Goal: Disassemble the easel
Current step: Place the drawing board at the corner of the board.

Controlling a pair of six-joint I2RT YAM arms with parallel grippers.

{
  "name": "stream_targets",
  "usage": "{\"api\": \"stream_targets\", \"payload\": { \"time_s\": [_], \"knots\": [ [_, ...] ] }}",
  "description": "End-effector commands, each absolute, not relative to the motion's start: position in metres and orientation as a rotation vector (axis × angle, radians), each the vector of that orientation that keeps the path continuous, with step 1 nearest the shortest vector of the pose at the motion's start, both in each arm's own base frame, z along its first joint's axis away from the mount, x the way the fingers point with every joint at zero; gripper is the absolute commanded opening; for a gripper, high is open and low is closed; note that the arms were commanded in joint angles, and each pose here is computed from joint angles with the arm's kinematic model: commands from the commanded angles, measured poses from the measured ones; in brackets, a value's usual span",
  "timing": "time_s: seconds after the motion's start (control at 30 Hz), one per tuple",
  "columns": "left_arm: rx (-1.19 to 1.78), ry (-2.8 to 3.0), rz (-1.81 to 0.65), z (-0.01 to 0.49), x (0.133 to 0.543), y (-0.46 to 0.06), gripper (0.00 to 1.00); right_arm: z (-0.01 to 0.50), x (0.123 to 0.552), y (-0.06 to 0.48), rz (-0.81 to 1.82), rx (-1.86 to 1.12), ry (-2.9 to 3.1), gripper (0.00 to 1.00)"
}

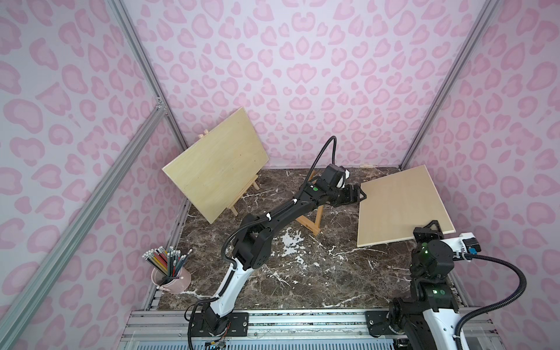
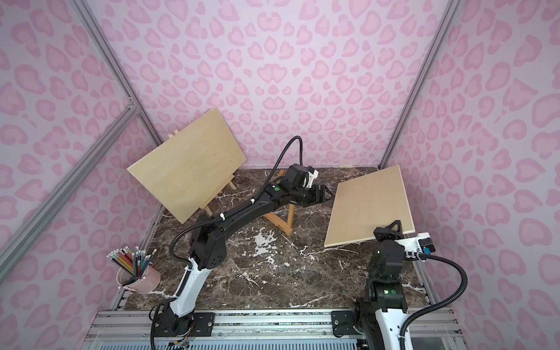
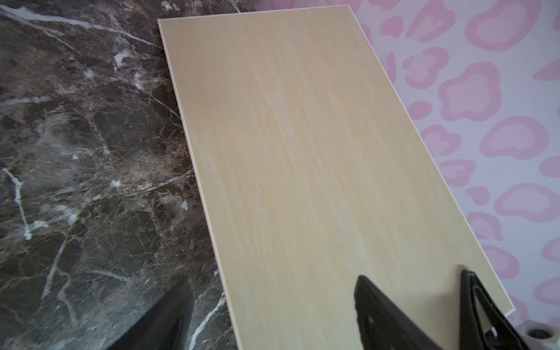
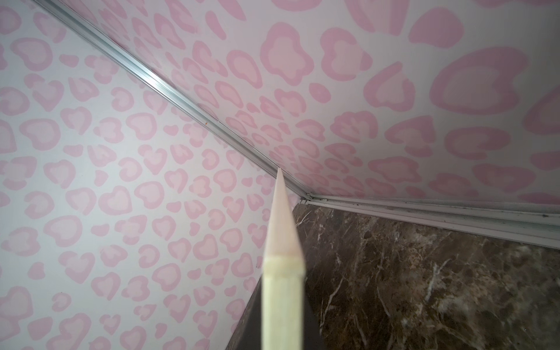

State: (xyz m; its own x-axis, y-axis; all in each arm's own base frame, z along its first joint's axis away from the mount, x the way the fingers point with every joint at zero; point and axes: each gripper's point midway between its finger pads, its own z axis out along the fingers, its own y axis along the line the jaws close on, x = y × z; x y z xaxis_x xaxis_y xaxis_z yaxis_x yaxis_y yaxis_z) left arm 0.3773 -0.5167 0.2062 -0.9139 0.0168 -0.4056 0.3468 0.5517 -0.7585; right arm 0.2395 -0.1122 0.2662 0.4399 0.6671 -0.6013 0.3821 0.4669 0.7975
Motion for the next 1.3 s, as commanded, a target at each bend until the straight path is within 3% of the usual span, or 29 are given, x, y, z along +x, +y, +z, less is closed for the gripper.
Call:
{"api": "stream_targets", "payload": {
  "time_s": [0.0, 0.23, 0.6, 1.17, 1.27],
  "knots": [
    [0.322, 2.447, -1.258, 0.203, 0.377, -0.513, 0.84, 0.281, 0.259, -0.108, 0.398, 1.051, 1.170, 0.00],
    [0.325, 2.466, -1.229, 0.199, 0.375, -0.509, 0.84, 0.213, 0.275, -0.135, 0.510, 1.166, 1.312, 0.00],
    [0.334, 2.435, -1.265, 0.209, 0.370, -0.515, 0.84, 0.150, 0.298, -0.126, 0.560, 1.202, 1.576, 0.00],
    [0.376, 2.421, -1.303, 0.218, 0.350, -0.522, 0.84, 0.043, 0.293, -0.123, 0.623, 1.385, 1.761, 0.00],
    [0.375, 2.414, -1.308, 0.221, 0.349, -0.521, 0.84, 0.039, 0.284, -0.126, 0.582, 1.420, 1.747, 0.08]
  ]
}}
